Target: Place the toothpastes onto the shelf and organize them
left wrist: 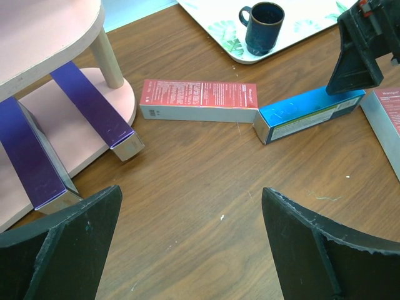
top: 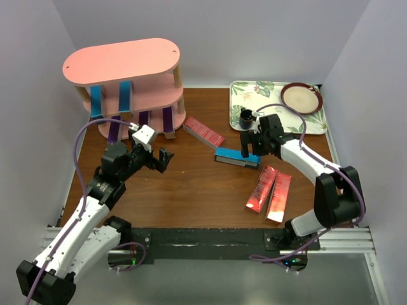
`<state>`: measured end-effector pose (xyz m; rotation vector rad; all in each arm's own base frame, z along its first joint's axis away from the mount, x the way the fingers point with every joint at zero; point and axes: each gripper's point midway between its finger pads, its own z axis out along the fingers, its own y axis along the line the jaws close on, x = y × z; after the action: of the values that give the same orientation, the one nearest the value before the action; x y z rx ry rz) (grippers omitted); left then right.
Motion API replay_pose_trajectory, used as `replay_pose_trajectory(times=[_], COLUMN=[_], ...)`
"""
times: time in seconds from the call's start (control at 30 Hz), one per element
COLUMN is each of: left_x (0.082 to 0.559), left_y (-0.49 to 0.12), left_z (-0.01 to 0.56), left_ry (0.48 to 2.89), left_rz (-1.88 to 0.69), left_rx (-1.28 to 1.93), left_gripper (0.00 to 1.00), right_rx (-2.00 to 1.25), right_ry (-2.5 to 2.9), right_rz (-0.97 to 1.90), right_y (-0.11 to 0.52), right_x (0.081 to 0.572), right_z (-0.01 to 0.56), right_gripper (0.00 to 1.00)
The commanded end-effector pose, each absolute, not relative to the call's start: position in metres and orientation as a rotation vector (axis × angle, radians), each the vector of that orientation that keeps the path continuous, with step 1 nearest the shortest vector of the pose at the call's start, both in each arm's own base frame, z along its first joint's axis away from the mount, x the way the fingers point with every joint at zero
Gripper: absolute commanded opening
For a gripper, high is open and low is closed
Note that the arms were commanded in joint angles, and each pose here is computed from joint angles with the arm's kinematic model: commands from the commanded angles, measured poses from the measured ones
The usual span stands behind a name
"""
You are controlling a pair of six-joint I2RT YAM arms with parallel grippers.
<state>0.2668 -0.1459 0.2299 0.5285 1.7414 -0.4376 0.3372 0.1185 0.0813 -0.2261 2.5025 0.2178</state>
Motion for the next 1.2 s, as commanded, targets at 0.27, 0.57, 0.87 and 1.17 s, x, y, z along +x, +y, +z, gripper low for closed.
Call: replay_pose_trajectory(times=[0.27, 0.57, 0.87, 1.17], left_x=[0.27, 0.271, 0.27, 0.256], left_y=[-0.145, -0.145, -0.146, -0.163], left_z=[0.231, 0.227, 0.223, 0.227], left_ry=[1.739, 1.756, 1.764, 1.701], left_rz=[-0.437, -0.43, -0.43, -0.513], left_rx=[0.501, 0.498, 0.524, 0.671], left_gripper=[0.99, 0.99, 0.99, 0.99], right_rx=[-0.607, -0.727, -0.825, -0.961], right_ry=[2.529, 2.587, 2.599, 2.532], right_rz=[0.466, 0.157, 0.052, 0.071], right_y=[0.153, 0.153, 0.156, 0.175], right_x=[0.328, 0.315, 0.304, 0.293], right_z=[0.069, 0.049, 0.035, 0.043], right_gripper=[0.96, 0.93, 0.76, 0.46])
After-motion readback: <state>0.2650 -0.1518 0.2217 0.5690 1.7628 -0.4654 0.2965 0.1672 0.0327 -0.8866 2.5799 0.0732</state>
